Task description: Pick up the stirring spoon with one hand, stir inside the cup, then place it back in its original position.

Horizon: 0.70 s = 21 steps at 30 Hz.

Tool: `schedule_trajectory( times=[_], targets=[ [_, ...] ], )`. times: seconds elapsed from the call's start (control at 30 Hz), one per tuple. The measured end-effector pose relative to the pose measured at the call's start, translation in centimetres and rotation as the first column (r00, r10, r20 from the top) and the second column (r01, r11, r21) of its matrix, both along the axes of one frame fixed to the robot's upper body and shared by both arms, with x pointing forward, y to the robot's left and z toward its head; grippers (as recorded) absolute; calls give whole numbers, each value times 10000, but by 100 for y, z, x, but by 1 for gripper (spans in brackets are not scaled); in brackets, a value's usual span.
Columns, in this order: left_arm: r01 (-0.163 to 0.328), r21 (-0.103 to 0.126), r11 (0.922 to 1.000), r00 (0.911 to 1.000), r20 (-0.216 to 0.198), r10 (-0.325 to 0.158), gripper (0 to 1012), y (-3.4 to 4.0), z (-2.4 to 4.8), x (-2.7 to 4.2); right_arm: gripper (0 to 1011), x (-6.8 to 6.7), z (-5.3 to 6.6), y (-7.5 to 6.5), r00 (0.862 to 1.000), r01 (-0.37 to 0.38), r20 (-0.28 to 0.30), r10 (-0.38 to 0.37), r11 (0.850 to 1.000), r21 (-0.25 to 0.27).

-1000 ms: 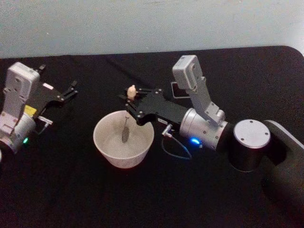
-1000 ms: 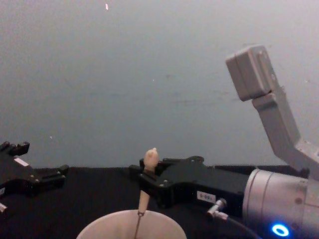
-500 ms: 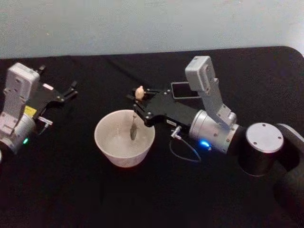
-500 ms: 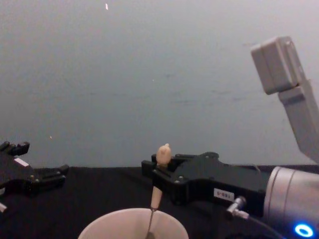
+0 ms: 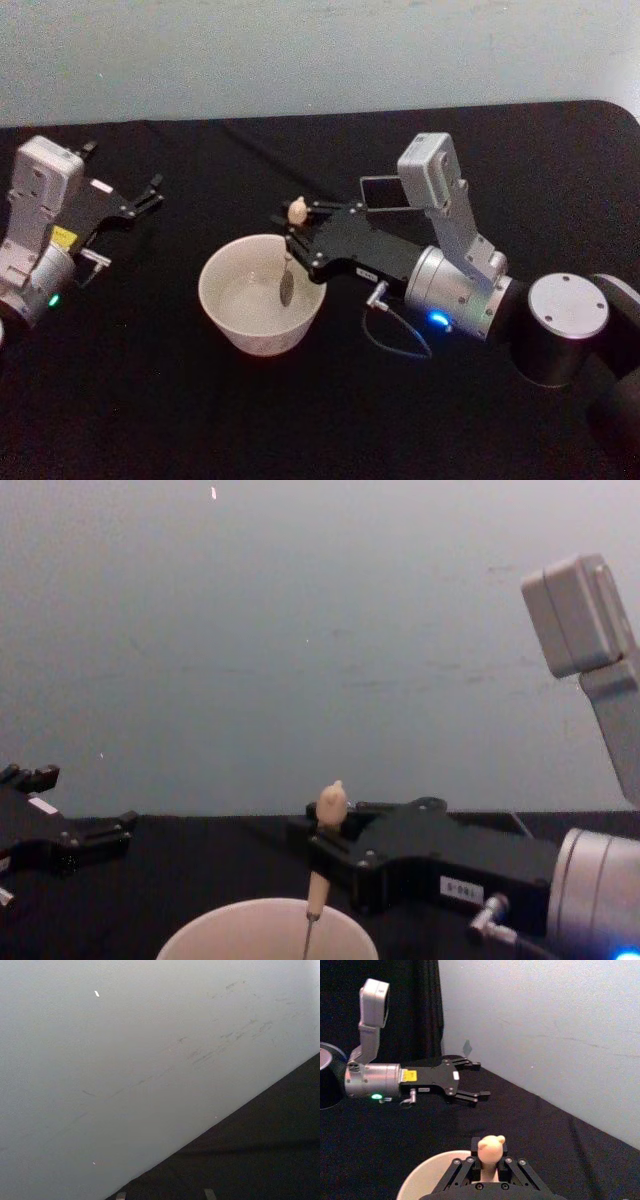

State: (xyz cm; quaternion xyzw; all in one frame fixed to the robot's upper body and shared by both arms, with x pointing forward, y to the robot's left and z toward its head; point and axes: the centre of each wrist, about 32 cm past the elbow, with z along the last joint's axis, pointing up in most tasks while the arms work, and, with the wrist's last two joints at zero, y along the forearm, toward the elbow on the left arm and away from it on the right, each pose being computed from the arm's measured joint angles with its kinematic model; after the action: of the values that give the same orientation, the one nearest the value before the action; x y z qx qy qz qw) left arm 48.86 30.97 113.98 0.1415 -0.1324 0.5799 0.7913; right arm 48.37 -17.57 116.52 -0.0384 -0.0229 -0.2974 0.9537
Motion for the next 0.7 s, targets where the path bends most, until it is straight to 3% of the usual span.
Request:
schedule_trajectory(
  times=[0.7],
  targets=[
    [0, 0, 10000, 10000, 0, 0, 1001, 0, 0, 0, 173, -143, 11, 118, 9967, -808, 60, 808, 9967, -71]
  ],
)
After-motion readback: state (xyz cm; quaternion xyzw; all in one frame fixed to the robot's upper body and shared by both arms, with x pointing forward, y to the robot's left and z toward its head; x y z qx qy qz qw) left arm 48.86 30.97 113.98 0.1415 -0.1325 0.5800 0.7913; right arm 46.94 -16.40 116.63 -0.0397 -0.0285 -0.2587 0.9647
